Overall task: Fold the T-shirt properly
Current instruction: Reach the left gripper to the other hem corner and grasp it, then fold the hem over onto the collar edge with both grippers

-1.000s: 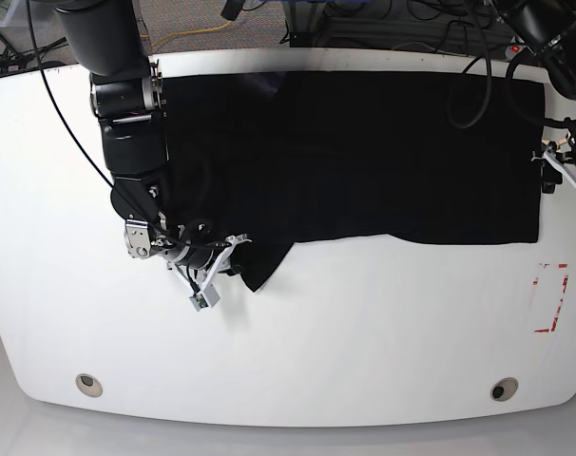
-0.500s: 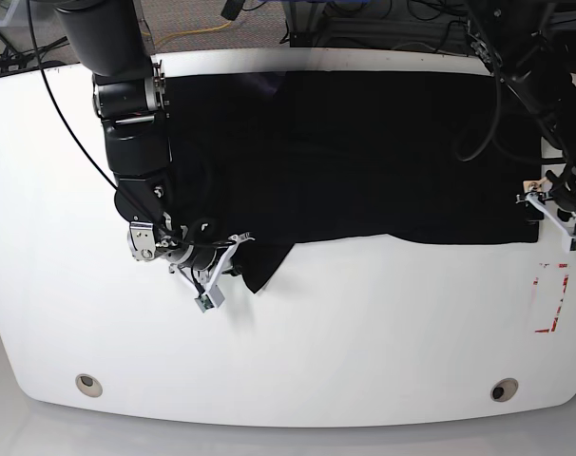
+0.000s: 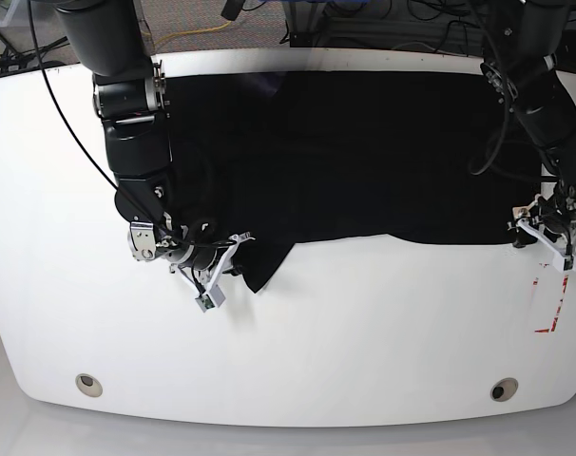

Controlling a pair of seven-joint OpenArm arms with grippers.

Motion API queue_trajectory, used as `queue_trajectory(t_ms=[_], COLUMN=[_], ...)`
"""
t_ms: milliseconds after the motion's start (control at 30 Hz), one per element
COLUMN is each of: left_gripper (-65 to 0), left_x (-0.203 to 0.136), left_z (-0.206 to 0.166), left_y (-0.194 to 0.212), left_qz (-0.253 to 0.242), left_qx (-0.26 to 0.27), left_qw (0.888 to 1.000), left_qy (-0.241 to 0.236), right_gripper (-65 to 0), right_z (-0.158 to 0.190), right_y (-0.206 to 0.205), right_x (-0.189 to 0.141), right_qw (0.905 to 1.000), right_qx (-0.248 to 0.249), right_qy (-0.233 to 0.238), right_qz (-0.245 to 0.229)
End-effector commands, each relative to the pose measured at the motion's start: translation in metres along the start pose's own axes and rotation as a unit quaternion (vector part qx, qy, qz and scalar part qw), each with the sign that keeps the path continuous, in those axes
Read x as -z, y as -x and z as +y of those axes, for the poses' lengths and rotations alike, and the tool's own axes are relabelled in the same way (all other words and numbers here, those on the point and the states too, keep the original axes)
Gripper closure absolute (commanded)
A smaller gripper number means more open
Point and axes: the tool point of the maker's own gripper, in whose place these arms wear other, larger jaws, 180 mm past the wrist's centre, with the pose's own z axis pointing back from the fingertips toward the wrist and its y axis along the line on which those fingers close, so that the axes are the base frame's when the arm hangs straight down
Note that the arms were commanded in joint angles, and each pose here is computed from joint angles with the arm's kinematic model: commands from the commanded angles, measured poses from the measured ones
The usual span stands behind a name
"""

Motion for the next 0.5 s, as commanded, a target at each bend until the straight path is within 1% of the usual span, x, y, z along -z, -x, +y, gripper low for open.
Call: queue_trajectory(t_ms=[0,133,367,400,433,467], left_gripper=[-41.5,-41.5,-40.7,-40.0,-37.9,-34.0], left_x=[0.001,0.01,0.013,0.012,0.012,0.012], left_z=[-0.002,-0.01,-0.015,-0.014,-0.014,-0.014], left_y=[-0.017,0.0,0.005,0.004,0.005,0.005], left_qz=[-0.018,0.006,0.013,0.012,0.012,0.012], left_qx=[0.015,0.008,0.008,0.009,0.01,0.01], left_qw=[1.0,1.0,1.0,1.0,1.0,1.0], left_qy=[0.007,0.022,0.027,0.026,0.026,0.026], right_gripper=[0.0,0.0,0.0,0.0,0.0,0.0], right_z=[-0.004,-0.004,-0.004,-0.004,-0.004,-0.004], right_y=[-0.011,-0.011,-0.011,-0.011,-0.011,-0.012], right_x=[-0.003,-0.003,-0.003,-0.003,-0.003,-0.004], right_qw=[0.9999,0.9999,0.9999,0.9999,0.9999,0.9999], right_qx=[-0.011,-0.012,-0.012,-0.012,-0.012,-0.013], right_qy=[0.005,0.004,0.004,0.004,0.004,0.004], right_qz=[0.0,0.0,0.0,-0.001,-0.001,-0.001])
